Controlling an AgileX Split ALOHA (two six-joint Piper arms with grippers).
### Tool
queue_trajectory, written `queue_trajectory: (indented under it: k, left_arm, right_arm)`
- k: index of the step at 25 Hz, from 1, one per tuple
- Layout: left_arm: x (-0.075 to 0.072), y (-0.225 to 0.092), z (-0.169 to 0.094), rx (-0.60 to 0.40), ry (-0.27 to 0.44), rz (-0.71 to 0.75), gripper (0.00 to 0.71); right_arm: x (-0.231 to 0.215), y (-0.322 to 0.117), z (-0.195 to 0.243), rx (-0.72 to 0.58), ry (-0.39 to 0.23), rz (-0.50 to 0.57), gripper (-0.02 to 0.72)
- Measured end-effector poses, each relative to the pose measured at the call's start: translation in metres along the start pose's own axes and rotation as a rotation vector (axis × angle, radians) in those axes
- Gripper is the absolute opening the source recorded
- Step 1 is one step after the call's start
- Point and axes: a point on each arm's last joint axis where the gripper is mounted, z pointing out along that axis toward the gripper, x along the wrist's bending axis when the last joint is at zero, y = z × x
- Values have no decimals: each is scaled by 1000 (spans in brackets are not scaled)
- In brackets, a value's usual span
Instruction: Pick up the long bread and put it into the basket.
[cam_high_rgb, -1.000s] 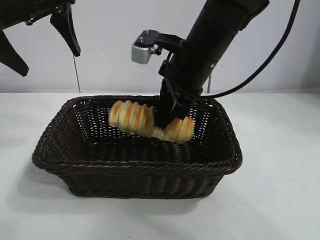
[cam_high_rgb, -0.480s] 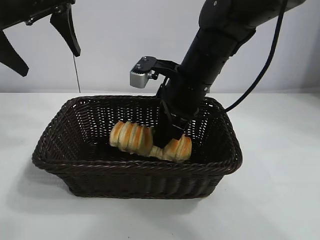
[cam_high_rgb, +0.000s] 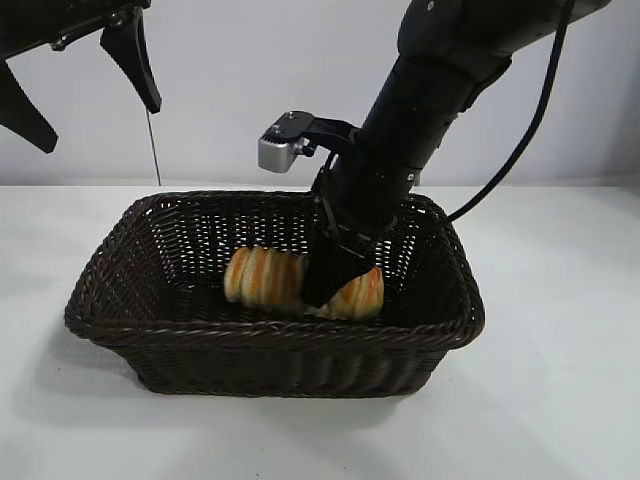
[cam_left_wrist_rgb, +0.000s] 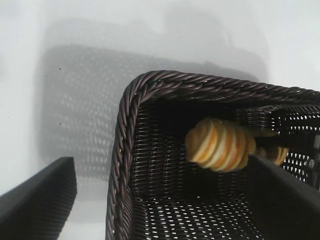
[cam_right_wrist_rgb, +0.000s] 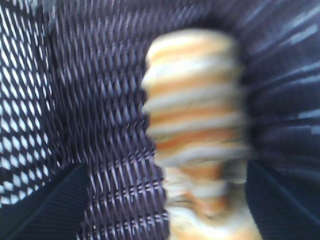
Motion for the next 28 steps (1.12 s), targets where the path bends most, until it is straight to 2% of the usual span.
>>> queue_trajectory:
  k: [6,14,21,28]
  left_arm:
    - [0,0,0,0,0,0,658]
    - [0,0,0,-2,0,0,658]
    - [0,0,0,-2,0,0,658]
    - [0,0,0,-2,0,0,658]
  right_arm:
    - [2,9,-35,-18,-74,191,687]
    - [9,1,-76,96,-172,575,693]
    - [13,-7,-107,177,-288,838,694]
    - [12,-4,-125,219,-332,946,694]
